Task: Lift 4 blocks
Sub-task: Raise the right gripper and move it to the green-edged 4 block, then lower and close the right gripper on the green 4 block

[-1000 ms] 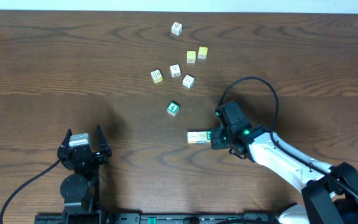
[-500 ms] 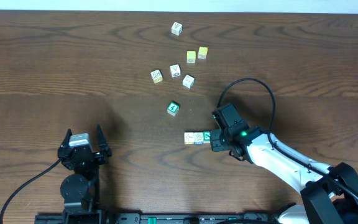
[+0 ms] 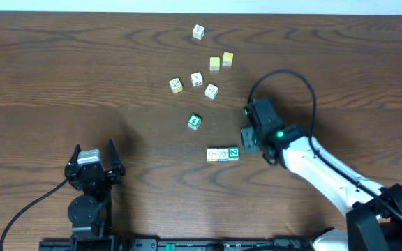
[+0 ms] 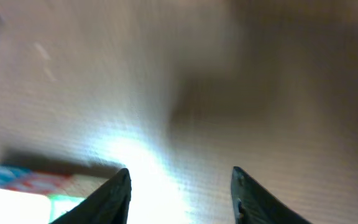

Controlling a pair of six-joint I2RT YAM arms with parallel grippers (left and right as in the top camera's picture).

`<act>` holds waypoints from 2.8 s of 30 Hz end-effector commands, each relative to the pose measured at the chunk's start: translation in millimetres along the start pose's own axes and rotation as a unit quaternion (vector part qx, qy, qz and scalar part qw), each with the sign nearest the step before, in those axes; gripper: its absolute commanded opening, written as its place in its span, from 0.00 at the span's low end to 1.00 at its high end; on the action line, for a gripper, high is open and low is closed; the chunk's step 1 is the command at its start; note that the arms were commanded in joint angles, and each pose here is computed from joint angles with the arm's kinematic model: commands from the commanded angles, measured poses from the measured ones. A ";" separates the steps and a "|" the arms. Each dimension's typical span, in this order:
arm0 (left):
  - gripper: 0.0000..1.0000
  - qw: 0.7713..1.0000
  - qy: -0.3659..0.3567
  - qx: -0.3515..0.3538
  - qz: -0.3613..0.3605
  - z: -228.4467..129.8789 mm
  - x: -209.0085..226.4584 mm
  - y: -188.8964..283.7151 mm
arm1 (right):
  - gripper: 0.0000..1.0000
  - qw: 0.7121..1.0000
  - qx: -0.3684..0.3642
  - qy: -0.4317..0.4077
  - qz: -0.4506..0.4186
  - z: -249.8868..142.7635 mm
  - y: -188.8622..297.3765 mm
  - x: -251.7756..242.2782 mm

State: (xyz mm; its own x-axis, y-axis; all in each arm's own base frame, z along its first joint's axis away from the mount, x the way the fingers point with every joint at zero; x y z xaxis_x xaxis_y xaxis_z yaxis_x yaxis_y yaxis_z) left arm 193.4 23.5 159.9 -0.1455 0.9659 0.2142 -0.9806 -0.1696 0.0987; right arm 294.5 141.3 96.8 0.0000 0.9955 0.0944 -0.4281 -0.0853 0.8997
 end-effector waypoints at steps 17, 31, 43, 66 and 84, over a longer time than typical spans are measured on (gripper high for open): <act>0.76 1.000 -0.001 0.028 0.003 -15.2 -0.7 -1.0 | 0.64 0.979 -0.005 0.105 0.177 70.9 -9.6 103.0; 0.76 1.000 -0.001 0.028 0.003 -15.2 -0.7 -1.0 | 0.67 0.955 0.045 0.234 0.177 36.3 -31.2 142.3; 0.76 1.000 -0.001 0.028 0.003 -15.2 -0.7 -1.0 | 0.73 0.923 0.051 0.327 0.195 26.7 -38.6 143.0; 0.75 1.000 -0.001 0.028 0.003 -15.2 -0.7 -1.0 | 0.67 0.910 -0.005 0.369 0.188 43.8 -59.5 154.1; 0.76 1.000 -0.001 0.028 0.003 -15.2 -0.7 -1.0 | 0.41 0.914 0.007 0.367 0.171 41.3 -75.8 151.4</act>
State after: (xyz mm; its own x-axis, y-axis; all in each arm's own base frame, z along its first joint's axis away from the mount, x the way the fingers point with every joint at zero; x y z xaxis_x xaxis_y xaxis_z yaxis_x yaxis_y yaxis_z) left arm 193.4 23.5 159.9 -0.1455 0.9659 0.2142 -0.9806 -0.1696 0.0987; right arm 358.2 295.7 55.1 -0.7425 0.6641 0.0873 -0.2515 -0.3971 0.8827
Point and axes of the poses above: each gripper's point midway between its finger pads, its own y axis back along the fingers, its own x axis along the line the jaws close on, z = x × y, the point moved 5 cm from there along y, back along the fingers, and after that the axes turned 11 degrees about -y, right-handed, at the moved point
